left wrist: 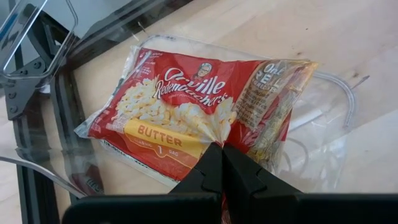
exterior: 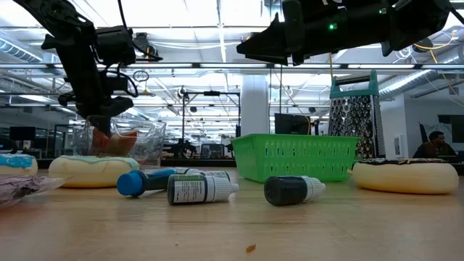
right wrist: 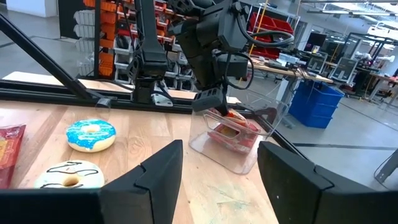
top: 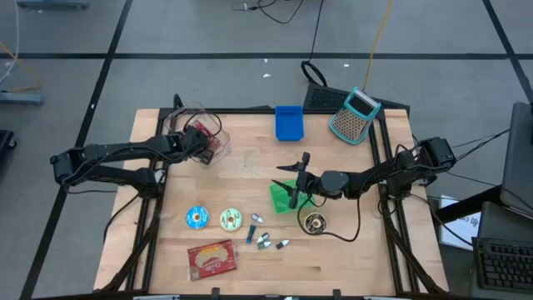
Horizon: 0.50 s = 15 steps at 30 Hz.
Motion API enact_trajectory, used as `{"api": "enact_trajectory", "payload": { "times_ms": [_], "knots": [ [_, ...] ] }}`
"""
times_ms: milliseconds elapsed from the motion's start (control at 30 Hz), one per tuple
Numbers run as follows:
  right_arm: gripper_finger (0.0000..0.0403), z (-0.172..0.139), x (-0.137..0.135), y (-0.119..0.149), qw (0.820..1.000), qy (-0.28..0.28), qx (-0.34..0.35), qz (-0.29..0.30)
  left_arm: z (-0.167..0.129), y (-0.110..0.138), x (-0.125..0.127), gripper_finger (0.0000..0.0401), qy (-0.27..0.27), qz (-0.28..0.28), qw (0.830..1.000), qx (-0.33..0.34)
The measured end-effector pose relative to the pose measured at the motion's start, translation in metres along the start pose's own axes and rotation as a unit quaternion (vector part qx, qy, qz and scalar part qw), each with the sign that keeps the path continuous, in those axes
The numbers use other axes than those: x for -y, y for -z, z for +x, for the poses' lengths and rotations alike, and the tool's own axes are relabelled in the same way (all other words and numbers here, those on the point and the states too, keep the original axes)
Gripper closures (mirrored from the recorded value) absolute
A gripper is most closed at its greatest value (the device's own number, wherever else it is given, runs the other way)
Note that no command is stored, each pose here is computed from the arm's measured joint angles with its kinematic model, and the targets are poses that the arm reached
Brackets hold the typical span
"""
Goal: Pick & Place Food Item
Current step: Put the top red popcorn bag into the transparent bin
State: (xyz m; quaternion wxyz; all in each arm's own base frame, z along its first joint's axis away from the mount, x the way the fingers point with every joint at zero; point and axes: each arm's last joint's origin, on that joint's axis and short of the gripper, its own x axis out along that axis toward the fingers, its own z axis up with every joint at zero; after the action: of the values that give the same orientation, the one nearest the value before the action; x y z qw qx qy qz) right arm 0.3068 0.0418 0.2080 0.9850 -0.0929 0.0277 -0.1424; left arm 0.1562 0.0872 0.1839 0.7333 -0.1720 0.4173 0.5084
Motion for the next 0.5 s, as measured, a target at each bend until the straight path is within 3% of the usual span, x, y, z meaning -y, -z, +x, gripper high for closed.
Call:
{"api": "enact_trajectory", "payload": {
  "times_ms": [267, 500],
  "knots": [
    [0.0206, 0.0, 0.0, 0.0007, 1.0, 0.0, -0.003, 0.002, 0.0007, -0.0018, -0.0007, 0.0392, 0.0, -0.006, 1.0, 0.005],
    [0.0206, 0.0, -0.0001, 0.0007, 1.0, -0.001, -0.003, 0.003, 0.0007, -0.0019, -0.0008, 0.0346, -0.002, -0.01, 1.0, 0.006]
  ]
}}
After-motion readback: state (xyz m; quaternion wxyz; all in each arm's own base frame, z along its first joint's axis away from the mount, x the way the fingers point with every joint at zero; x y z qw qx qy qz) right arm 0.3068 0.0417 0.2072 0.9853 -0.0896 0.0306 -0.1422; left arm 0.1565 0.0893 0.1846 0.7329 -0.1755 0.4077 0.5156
